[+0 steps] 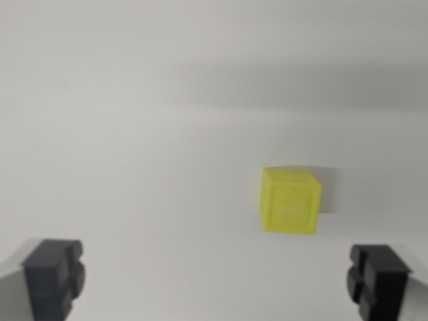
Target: Pick yellow cube
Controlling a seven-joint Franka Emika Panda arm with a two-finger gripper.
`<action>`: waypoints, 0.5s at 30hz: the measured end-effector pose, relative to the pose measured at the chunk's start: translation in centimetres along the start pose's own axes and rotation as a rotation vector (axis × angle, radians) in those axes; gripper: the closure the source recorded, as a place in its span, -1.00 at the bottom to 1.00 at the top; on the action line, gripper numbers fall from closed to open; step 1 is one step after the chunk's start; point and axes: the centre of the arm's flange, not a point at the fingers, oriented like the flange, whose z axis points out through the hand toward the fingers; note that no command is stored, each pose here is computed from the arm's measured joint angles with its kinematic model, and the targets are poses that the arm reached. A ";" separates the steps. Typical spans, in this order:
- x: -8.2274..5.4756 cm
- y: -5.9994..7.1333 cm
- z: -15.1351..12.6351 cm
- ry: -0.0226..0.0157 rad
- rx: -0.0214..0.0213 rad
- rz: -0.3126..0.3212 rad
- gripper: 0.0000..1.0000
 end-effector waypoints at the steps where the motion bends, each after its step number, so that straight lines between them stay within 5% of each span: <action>1: 0.0 0.1 0.2 -0.0003 -0.0003 0.001 -1.00; 15: 0.0 1.2 2.5 -0.0035 -0.0042 0.008 -1.00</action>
